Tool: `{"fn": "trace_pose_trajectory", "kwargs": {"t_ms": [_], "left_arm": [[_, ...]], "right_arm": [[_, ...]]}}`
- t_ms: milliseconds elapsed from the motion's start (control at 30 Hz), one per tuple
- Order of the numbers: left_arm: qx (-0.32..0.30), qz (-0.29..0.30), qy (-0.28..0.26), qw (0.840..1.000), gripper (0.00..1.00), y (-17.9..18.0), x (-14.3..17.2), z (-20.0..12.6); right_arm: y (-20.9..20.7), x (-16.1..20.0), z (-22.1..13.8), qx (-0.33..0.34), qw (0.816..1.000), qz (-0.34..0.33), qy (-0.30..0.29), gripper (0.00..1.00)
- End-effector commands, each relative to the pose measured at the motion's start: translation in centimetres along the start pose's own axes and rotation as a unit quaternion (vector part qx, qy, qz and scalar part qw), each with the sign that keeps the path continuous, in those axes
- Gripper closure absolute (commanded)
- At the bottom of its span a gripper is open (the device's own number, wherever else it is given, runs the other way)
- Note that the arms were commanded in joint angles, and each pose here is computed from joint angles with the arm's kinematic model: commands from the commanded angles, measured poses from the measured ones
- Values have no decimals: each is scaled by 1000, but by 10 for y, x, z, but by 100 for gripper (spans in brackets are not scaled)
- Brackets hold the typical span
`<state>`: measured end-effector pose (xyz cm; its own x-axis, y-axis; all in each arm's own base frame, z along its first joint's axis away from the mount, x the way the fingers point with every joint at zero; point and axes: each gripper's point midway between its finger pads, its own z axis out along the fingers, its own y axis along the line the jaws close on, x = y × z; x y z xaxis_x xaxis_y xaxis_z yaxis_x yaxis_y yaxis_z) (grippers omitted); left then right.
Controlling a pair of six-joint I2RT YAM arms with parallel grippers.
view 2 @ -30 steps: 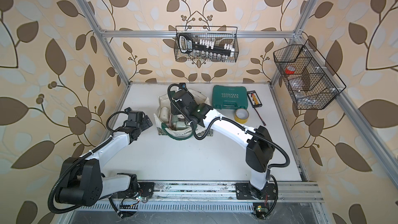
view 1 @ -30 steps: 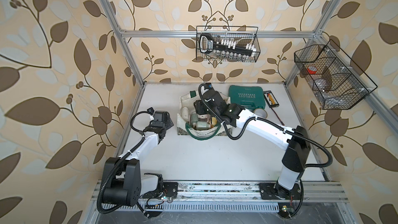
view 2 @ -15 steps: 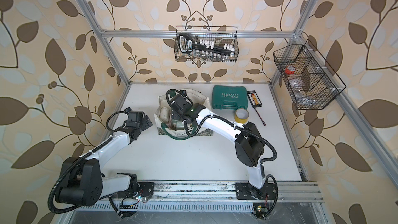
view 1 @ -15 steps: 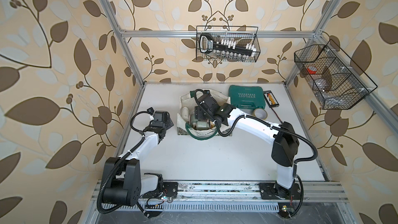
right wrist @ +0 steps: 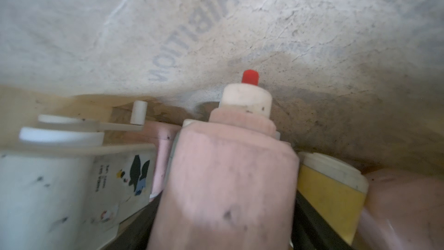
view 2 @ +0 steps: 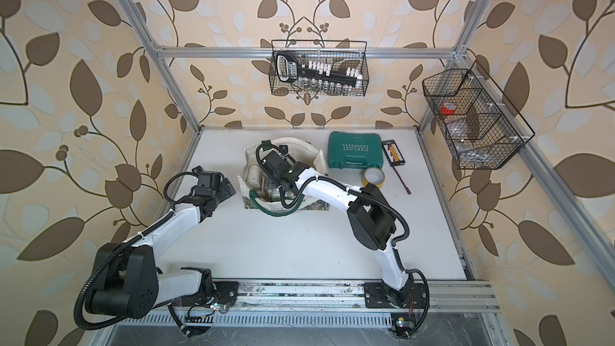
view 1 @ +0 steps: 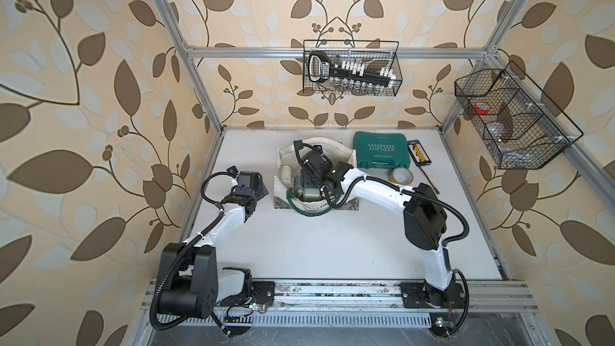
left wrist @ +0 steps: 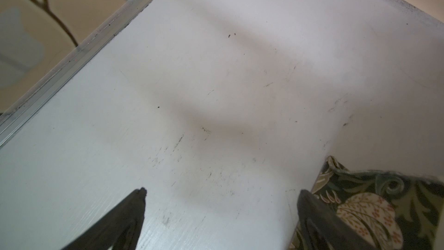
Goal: Take out the pencil sharpeners from the tote bags
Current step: Pick up the pencil sharpener from the canvas bag.
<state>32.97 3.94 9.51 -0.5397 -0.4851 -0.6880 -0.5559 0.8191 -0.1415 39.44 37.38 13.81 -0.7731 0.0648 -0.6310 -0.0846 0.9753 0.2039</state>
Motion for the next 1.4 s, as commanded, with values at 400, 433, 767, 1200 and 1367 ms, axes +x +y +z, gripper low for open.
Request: {"fn": "trace_pose_trajectory", "kwargs": {"t_ms": [400,433,767,1200,1367], "left_arm": [[-7,-12,-15,1000,1,-3,-14,-4],[-7,-12,-15,1000,1,-3,-14,-4],[-8,-13,-17,1000,1,-2,-14,-5],[-9,-15,-19,1000,1,-1,-15,-7],[-10,-16,-21,1000,1,0,-15,-8]], "right_arm": [[3,-21,1,7,998,41,-53,13],[3,-20,1,8,998,41,-54,16],[-2,-12,8,33,998,33,-50,26],[4,-15,2,37,997,21,-67,47],[10,-17,-6,29,997,17,-73,51]]}}
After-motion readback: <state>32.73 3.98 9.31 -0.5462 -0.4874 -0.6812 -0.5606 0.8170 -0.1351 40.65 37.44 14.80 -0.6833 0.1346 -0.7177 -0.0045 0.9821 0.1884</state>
